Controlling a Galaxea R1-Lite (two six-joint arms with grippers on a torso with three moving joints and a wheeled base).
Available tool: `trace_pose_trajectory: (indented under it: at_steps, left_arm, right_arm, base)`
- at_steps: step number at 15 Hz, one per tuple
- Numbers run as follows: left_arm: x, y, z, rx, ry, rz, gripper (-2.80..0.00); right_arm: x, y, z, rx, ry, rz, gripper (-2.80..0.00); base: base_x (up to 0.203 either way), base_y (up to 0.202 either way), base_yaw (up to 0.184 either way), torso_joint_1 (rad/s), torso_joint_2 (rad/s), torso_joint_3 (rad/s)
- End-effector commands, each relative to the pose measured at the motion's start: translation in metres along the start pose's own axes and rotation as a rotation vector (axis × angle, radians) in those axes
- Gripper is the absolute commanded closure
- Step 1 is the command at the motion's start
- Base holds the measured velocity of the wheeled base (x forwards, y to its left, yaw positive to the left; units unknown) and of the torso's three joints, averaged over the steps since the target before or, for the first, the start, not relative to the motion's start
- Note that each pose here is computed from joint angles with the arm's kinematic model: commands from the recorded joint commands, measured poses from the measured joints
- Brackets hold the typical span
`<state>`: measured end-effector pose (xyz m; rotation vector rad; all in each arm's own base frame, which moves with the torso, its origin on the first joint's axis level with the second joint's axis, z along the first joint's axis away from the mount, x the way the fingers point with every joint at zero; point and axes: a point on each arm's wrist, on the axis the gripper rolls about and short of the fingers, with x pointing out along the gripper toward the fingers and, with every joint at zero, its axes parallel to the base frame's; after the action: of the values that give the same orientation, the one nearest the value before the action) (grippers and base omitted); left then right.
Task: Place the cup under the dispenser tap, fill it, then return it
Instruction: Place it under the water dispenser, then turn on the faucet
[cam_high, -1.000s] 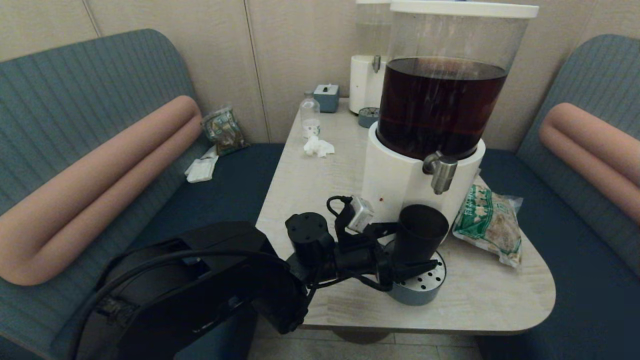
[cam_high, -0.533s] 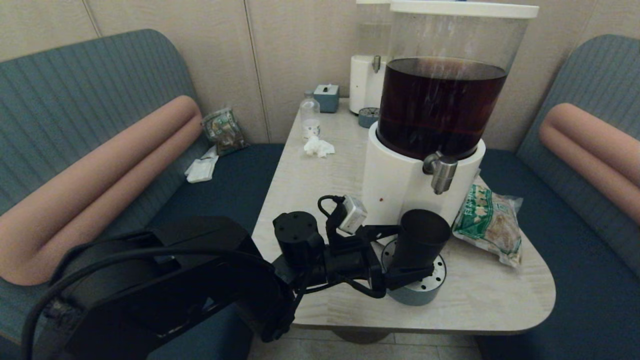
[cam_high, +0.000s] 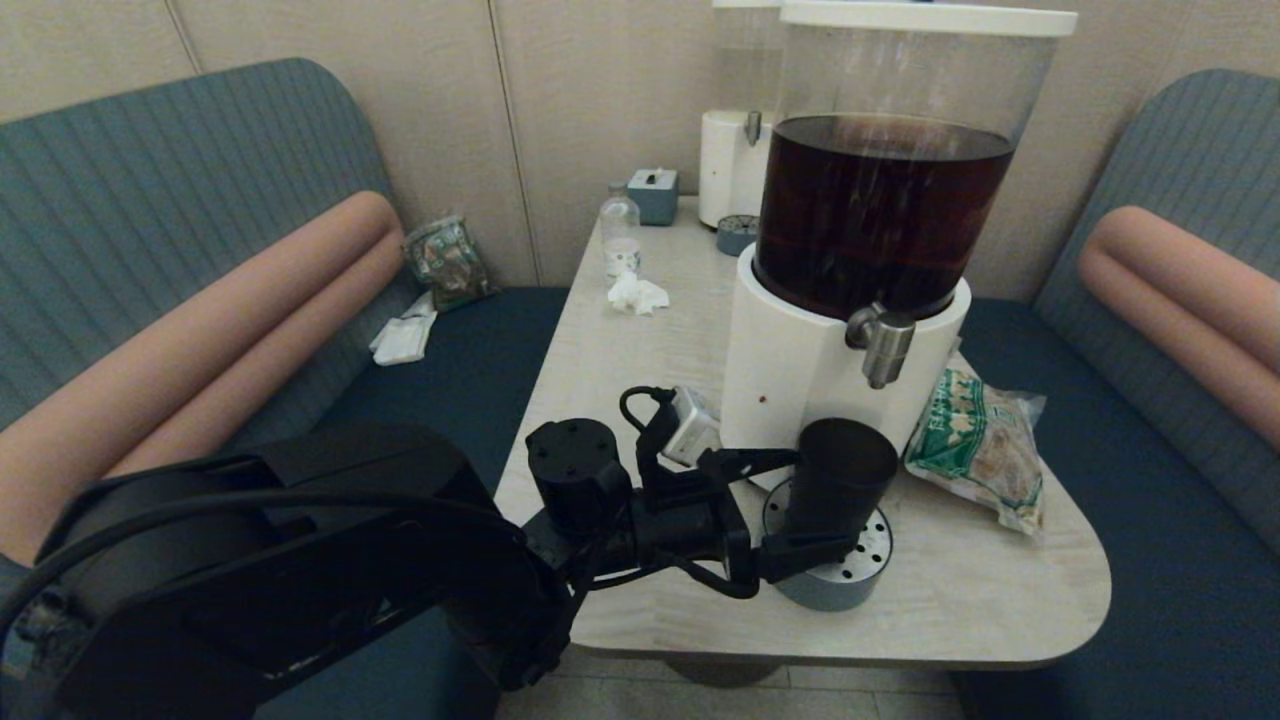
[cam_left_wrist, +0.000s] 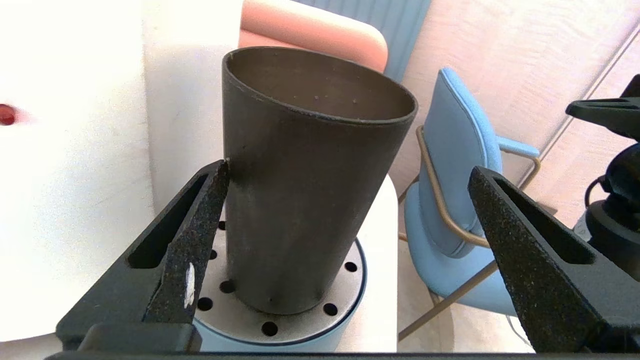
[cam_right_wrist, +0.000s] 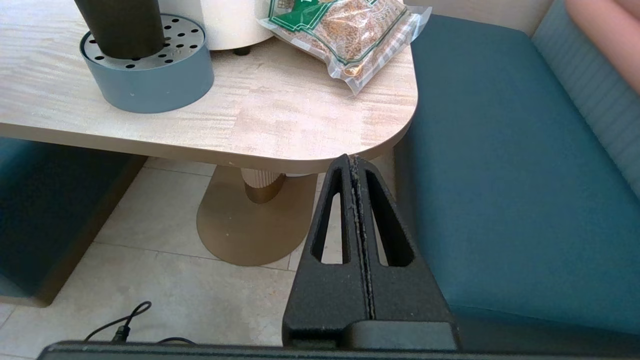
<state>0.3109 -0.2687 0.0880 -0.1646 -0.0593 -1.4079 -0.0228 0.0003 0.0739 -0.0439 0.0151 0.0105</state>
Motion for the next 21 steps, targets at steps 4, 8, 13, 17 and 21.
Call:
trace_pose_trajectory:
  at_steps: [4,8,13,17,21]
  left_arm:
    - [-0.02,0.012,0.005,0.005,0.003,0.048,-2.8]
    - [-0.025,0.009,0.011,0.009,0.002,0.05,-2.8]
    - [-0.046,-0.016,0.029,-0.004,0.02,0.053,-2.8]
    - [-0.087,-0.043,0.073,0.044,-0.022,0.104,-2.8]
    - [-0.163,-0.092,0.144,0.197,-0.166,0.228,-2.8]
  right_arm:
    - [0.0,0.0,0.0,0.0,0.0,0.001,0.0]
    - [0.0,0.0,0.0,0.0,0.0,0.001,0.0]
    - [0.0,0.0,0.0,0.0,0.0,0.001,0.0]
    - [0.0,0.0,0.0,0.0,0.0,0.001,0.0]
    - [0.0,0.0,0.0,0.0,0.0,0.001,0.0]
  base:
    - [0.0,0.0,0.0,0.0,0.0,0.0]
    - [0.0,0.0,0.0,0.0,0.0,0.0]
    - [0.0,0.0,0.0,0.0,0.0,0.0]
    - [0.0,0.0,0.0,0.0,0.0,0.0]
    - [0.0,0.0,0.0,0.0,0.0,0.0]
